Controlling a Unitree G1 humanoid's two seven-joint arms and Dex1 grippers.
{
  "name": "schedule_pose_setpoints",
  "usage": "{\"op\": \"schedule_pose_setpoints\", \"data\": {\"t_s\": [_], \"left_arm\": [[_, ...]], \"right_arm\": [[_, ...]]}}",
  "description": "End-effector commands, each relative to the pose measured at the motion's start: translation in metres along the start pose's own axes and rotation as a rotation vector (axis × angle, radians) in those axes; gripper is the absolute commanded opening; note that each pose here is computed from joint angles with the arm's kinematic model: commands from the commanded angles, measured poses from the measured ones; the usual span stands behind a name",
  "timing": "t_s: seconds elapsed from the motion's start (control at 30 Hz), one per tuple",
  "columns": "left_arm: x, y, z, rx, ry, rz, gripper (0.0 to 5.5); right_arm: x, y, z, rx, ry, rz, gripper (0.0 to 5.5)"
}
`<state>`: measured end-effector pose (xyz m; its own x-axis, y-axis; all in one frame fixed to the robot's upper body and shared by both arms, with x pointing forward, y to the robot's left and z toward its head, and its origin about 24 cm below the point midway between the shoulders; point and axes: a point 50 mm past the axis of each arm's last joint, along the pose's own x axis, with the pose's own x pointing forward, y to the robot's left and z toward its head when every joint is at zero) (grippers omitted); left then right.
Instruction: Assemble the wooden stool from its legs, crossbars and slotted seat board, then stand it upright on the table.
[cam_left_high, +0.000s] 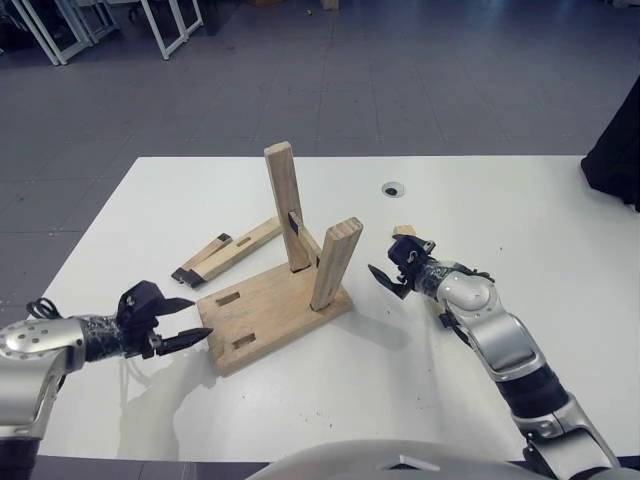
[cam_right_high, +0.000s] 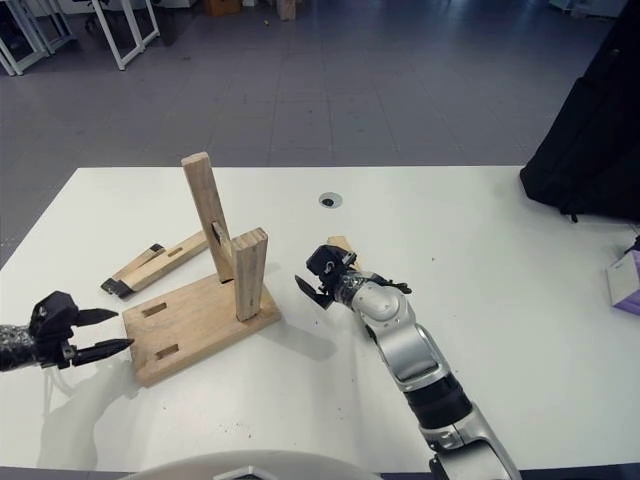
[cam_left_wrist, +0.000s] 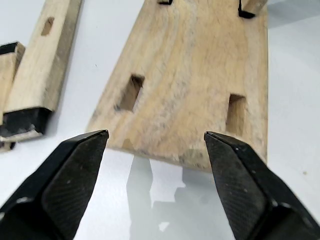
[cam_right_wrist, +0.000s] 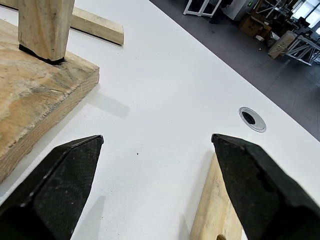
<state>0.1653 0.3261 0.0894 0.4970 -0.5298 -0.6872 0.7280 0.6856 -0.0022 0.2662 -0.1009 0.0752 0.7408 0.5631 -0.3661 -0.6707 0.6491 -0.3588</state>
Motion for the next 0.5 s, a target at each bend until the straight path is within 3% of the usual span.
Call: {"op": "schedule_pose_setpoints", "data": {"t_s": [0.03, 0.27, 0.37, 0.5], "left_arm": [[-0.008, 0.008, -0.007, 0.05, 0.103, 0.059, 3.54], [0.045, -0.041, -0.009, 0.085, 0.11, -0.183, 3.54], [0.05, -0.068, -0.007, 0.073, 0.098, -0.319, 3.54], [0.067, -0.069, 0.003, 0.092, 0.062, -0.323, 3.54]], "right_arm": [[-0.003, -0.004, -0.001, 0.005, 0.008, -0.008, 3.99], [-0.001, -0.005, 0.004, 0.066, -0.018, -0.005, 3.99], [-0.006, -0.018, 0.006, 0.099, -0.029, -0.027, 3.99], [-0.017, -0.033, -0.002, 0.084, 0.0, -0.061, 3.99]]}}
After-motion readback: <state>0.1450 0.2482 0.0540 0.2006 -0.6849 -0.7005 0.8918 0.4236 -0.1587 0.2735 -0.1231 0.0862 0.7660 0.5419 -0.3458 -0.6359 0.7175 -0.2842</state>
